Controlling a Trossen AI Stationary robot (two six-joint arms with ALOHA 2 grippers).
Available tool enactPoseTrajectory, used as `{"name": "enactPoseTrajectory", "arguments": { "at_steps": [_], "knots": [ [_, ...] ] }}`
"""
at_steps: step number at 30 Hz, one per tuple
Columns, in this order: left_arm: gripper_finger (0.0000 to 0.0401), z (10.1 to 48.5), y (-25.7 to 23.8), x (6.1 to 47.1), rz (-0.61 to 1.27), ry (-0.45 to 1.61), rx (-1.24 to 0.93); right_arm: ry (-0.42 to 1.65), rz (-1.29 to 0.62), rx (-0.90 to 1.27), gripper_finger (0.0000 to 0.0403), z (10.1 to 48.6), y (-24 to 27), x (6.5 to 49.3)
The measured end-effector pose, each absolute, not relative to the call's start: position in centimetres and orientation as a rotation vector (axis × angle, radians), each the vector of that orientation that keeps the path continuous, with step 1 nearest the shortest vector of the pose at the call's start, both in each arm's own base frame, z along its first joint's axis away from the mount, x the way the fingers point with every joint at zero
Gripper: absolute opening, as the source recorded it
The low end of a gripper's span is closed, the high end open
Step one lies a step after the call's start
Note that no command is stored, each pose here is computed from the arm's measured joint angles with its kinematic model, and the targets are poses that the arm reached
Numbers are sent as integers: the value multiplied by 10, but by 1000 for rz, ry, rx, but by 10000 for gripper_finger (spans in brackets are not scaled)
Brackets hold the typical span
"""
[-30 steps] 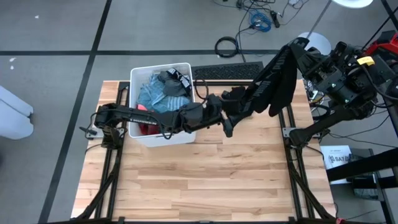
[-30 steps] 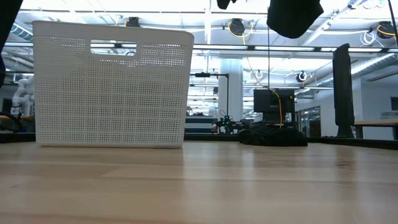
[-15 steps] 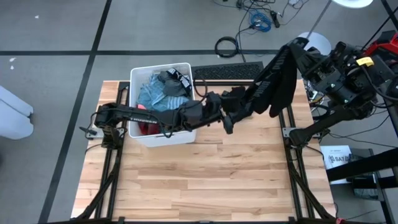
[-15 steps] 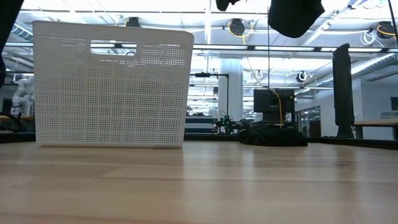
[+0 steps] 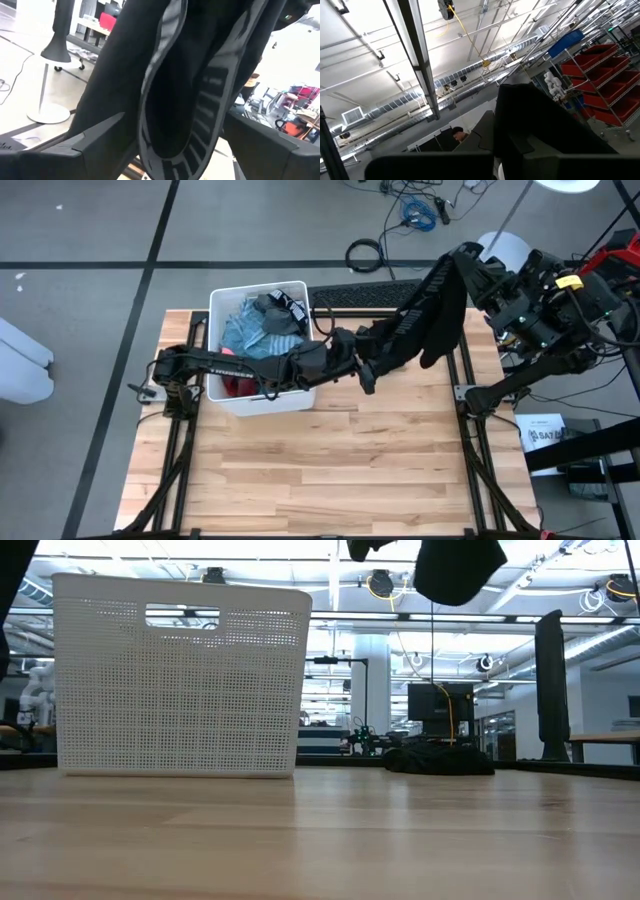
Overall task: Sort clothes
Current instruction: Put the bottom black shorts into the white laundry organizer
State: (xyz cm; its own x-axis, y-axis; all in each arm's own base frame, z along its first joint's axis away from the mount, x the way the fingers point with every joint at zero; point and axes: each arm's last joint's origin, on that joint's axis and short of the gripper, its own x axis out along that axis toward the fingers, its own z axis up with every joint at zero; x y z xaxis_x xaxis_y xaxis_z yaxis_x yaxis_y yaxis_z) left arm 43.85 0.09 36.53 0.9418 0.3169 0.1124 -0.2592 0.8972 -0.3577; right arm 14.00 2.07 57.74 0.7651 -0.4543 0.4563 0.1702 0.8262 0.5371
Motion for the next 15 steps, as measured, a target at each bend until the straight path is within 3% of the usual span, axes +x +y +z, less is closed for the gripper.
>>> {"name": "enactPoseTrajectory", "arguments": {
  "at_steps": [4, 11, 15],
  "knots": [
    [294, 362, 1, 439, 308, -136, -327, -615, -354, 496, 0, 578, 20, 138],
    [141, 364, -4, 438, 294, -139, -295, -611, -354, 494, 0, 578, 20, 139],
    [89, 369, -4, 437, 265, -183, -297, -605, -354, 491, 0, 577, 21, 139]
  ]
}}
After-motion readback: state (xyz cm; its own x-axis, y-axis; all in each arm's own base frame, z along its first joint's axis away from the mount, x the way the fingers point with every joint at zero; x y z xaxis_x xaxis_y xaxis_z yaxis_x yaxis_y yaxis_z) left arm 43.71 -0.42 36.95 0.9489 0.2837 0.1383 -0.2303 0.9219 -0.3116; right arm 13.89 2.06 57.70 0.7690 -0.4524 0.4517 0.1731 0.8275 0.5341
